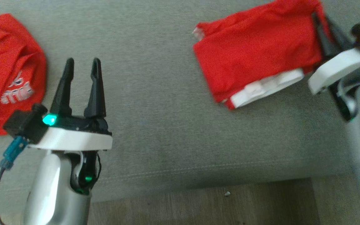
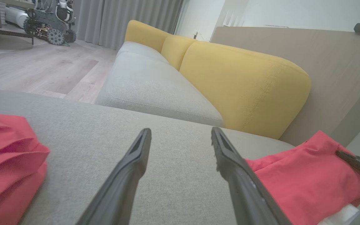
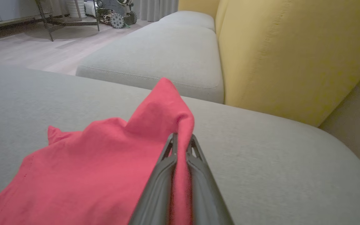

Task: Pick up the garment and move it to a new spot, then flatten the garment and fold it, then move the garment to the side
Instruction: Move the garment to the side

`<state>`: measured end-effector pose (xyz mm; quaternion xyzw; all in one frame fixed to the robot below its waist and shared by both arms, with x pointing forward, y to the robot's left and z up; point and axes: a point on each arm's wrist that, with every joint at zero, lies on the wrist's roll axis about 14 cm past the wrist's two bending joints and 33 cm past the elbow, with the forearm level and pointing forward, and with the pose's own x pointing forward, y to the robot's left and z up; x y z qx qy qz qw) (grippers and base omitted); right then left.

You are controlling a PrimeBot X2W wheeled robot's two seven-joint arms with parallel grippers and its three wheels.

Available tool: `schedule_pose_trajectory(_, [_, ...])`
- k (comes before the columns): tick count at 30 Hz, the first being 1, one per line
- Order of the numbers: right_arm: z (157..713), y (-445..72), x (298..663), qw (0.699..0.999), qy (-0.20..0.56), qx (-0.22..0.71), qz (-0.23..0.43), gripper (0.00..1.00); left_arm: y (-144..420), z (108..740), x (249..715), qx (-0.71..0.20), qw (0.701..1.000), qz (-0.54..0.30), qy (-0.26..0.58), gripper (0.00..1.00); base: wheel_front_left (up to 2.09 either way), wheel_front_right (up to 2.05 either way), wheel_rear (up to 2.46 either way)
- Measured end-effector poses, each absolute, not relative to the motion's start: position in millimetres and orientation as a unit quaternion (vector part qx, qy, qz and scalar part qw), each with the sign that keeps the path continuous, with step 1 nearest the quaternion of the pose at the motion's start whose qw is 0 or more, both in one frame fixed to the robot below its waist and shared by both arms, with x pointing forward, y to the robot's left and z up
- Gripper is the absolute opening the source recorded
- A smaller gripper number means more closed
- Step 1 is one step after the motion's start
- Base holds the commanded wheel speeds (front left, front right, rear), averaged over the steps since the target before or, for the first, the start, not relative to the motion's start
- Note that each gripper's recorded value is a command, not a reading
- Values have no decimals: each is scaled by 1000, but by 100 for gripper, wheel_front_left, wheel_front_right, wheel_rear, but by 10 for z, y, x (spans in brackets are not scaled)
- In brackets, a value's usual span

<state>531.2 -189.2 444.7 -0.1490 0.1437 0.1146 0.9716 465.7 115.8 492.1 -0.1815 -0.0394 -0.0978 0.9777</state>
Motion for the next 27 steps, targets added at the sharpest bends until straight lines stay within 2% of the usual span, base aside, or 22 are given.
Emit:
schedule_pose_trajectory(6, [4694,-2665,5458,977,142,-156,36,0,910,4857,4836,-183,973,-132,-38,100,0,0,0])
schedule_pose_trajectory(11, [4829,-3032,5546,984,128,-127,-15,0,703,4683,4930,-182,970,-158,-23,100,0,0,0])
schedule_pose_trajectory(16, [4781,-3282,5546,984,130,-110,-50,0,484,4594,5073,-192,964,-184,-21,100,0,0,0])
schedule_pose_trajectory(24, [4588,-3315,5522,982,148,-101,-59,0,327,4427,5137,-197,959,-204,-6,100,0,0,0])
schedule_pose_trajectory(25, [4593,-3320,5527,982,147,-101,-60,68,330,4422,5138,-197,959,-204,-6,100,0,0,0])
schedule_pose_trajectory(26, [4599,-3329,5532,982,145,-99,-63,100,337,4418,5139,-196,959,-204,-5,100,0,0,0])
schedule_pose_trajectory(27, [4602,-3337,5537,983,144,-96,-65,100,345,4414,5139,-195,960,-203,-5,100,0,0,0])
